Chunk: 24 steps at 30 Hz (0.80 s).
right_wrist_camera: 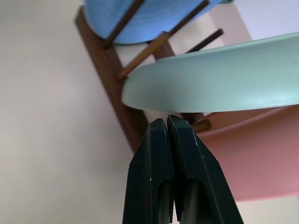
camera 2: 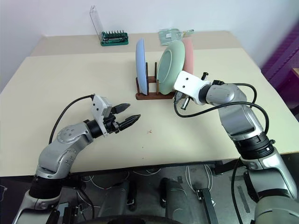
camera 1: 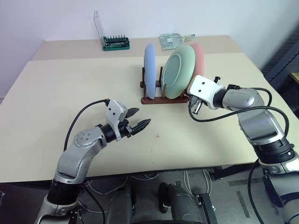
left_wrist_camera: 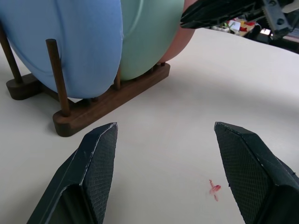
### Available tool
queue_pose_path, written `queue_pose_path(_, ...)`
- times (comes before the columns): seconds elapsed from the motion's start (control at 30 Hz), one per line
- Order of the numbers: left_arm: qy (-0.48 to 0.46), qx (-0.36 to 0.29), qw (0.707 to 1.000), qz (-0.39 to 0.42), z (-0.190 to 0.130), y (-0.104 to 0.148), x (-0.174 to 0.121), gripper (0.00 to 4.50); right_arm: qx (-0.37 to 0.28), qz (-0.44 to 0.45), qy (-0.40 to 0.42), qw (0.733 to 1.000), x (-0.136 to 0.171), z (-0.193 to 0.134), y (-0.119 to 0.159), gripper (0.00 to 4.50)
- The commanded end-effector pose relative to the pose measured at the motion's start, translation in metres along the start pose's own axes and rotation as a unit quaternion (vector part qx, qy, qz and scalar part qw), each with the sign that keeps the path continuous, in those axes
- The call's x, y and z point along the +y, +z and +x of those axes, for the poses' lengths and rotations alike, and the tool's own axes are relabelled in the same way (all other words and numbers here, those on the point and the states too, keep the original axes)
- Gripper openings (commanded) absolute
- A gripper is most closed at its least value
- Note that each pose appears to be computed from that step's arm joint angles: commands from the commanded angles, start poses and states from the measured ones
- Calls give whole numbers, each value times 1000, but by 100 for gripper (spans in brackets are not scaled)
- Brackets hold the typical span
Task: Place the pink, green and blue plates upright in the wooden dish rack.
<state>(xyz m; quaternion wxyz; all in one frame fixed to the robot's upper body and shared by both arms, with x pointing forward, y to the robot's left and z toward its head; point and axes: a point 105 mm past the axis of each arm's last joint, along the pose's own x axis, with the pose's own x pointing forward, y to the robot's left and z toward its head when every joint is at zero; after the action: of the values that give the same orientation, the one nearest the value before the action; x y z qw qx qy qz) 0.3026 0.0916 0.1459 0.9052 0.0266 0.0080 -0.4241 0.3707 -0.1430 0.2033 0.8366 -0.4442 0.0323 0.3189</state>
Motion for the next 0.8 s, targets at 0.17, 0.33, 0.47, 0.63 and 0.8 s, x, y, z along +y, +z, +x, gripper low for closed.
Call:
queue_pose_path(0.17,-10,-19,1000,11,-1,11,-6,341,-45,-29,-46,998,-19,2,27,6)
queue_pose_path(0.33,-9,-19,1000,9,-1,11,-6,341,-66,-52,-38,996,-15,1,38,6)
queue_pose_path(0.47,-9,-20,1000,9,0,11,-6,341,-73,-60,-34,995,-12,1,42,6)
queue_pose_path(0.63,-11,-21,1000,10,1,12,-7,341,-63,-72,-44,994,-17,-2,39,6)
queue_pose_path(0.8,-5,-17,1000,22,-2,12,-3,341,-71,-63,-40,995,-29,-27,34,6)
